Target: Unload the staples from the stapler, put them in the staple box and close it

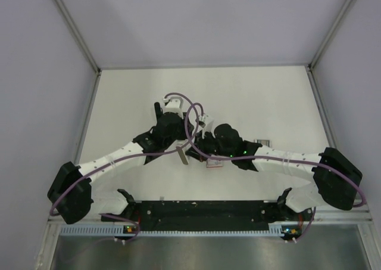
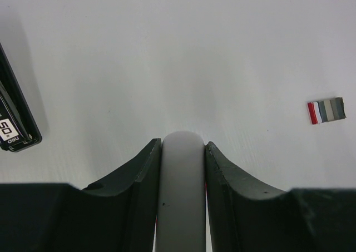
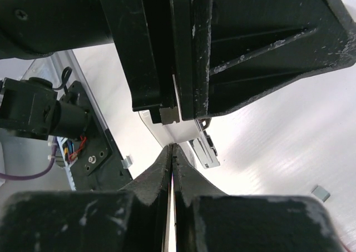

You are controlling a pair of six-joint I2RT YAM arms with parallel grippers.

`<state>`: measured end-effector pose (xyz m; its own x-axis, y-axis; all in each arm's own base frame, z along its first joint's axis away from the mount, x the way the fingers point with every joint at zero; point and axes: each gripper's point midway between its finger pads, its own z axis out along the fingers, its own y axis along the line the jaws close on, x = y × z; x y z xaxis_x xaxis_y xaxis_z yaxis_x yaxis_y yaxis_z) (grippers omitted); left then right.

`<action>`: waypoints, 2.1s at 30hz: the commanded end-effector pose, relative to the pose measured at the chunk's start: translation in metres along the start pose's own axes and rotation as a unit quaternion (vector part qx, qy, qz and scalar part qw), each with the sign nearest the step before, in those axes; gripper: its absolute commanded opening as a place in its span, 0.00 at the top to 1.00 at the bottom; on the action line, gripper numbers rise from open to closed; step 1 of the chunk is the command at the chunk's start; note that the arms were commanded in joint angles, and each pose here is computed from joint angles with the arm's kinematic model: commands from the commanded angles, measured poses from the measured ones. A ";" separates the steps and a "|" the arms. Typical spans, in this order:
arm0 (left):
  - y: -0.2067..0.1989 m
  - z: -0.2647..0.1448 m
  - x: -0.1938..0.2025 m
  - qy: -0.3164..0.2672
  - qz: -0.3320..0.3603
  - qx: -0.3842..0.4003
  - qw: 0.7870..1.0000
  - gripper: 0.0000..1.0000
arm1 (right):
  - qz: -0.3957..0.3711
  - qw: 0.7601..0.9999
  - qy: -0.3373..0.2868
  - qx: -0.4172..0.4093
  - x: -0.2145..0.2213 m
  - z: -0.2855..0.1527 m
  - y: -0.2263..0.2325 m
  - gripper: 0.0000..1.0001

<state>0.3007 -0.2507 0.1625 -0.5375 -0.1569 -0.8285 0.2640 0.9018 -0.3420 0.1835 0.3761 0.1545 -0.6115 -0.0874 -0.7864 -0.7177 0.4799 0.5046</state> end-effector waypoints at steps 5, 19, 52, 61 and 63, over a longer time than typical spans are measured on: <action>-0.028 -0.005 -0.045 -0.063 -0.016 0.040 0.997 1.00 | -0.025 0.999 -0.025 -0.041 -0.024 0.003 0.030 1.00; -0.004 -0.023 -0.052 -0.087 0.012 -0.001 0.996 1.00 | -0.032 0.995 -0.023 0.091 -0.029 -0.007 -0.016 1.00; 0.107 0.144 -0.115 -0.072 0.090 -0.272 0.956 1.00 | 0.001 0.993 -0.034 0.117 0.014 -0.065 -0.035 1.00; 0.120 0.166 -0.085 0.017 0.082 -0.247 0.965 1.00 | -0.003 0.994 -0.030 0.107 0.017 -0.064 -0.033 1.00; 0.122 0.168 -0.074 0.038 0.081 -0.244 0.966 0.99 | -0.002 0.994 -0.026 0.104 0.019 -0.063 -0.032 1.00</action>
<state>0.5062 -0.1905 0.1093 -0.5428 0.0359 -0.8391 -0.0745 0.9931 0.0908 0.1792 0.2941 0.1333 -0.6084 -0.0670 -0.7908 -0.5972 0.6949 0.4006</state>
